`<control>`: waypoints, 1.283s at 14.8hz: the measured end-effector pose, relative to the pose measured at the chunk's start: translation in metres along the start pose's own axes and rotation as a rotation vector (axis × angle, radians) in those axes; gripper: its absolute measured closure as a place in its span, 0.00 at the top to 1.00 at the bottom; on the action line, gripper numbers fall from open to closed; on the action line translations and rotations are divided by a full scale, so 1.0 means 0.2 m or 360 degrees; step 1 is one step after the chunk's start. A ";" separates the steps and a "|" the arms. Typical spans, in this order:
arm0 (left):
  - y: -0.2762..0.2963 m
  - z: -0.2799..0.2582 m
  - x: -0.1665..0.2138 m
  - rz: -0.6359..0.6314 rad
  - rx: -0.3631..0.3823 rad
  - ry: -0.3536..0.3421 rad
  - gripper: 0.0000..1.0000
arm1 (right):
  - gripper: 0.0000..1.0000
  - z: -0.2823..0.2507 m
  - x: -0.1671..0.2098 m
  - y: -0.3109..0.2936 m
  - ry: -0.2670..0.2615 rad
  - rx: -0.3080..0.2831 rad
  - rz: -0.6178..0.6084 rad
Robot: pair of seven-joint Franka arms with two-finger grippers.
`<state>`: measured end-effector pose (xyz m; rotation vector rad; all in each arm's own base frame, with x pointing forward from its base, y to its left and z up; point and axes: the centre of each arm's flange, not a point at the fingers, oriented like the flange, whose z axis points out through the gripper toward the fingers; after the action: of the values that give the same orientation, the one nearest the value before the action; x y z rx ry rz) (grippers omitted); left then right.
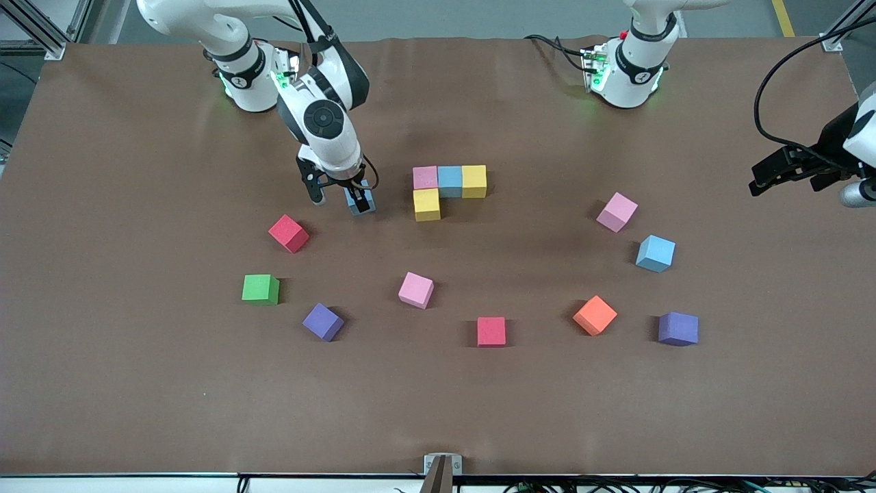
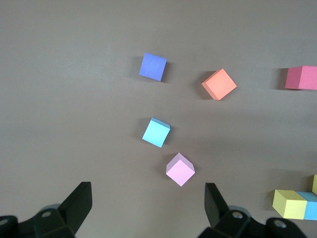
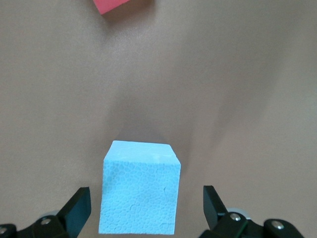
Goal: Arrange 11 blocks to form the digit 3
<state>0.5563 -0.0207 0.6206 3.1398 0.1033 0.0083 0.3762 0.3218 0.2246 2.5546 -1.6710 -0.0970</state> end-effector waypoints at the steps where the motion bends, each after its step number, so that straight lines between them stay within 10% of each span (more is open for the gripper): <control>1: 0.00 0.00 0.00 0.0000 0.0000 0.0000 1.00 | 1.00 0.00 0.00 0.00 -0.0001 0.0005 0.0003; 11: -0.01 0.00 0.00 -0.0004 0.0000 0.0001 1.00 | 0.86 0.01 0.03 0.00 -0.0013 0.0048 0.0022; 19: 0.00 0.00 0.00 -0.0002 0.0000 0.0001 1.00 | 0.50 0.02 0.03 0.00 -0.0011 0.0049 -0.0046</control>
<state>0.5563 -0.0199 0.6208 3.1397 0.1057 0.0092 0.3780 0.3162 0.2201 2.6045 -1.6512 -0.0828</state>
